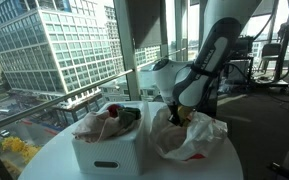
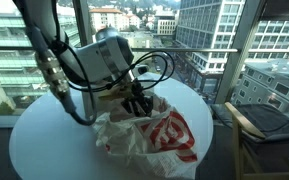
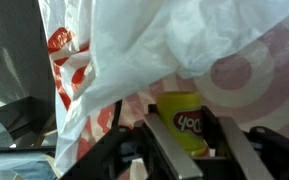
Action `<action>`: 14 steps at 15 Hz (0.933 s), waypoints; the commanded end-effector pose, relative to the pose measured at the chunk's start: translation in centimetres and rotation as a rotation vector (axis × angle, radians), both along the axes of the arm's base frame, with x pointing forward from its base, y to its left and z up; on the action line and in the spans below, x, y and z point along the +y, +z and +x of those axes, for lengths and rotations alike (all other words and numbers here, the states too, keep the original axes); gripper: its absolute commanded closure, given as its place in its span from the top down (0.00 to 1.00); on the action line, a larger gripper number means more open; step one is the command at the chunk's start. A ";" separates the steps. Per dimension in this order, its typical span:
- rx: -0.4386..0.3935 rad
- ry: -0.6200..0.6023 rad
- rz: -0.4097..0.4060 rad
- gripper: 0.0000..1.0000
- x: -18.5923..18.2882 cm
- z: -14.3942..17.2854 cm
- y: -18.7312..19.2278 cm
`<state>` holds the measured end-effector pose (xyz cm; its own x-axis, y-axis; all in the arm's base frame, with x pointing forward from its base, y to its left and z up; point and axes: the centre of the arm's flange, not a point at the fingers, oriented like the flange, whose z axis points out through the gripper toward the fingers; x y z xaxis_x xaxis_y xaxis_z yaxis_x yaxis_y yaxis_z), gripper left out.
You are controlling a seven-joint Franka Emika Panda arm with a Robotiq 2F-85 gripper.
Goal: Remove the item from the plastic bag and put them on the white basket
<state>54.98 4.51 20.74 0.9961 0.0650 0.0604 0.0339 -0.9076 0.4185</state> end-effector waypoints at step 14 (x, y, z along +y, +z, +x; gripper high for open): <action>-0.351 0.405 -0.245 0.19 20.4 0.8 21.7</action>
<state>50.93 23.36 41.92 0.8318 0.4341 0.3458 0.1461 -0.7723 0.6182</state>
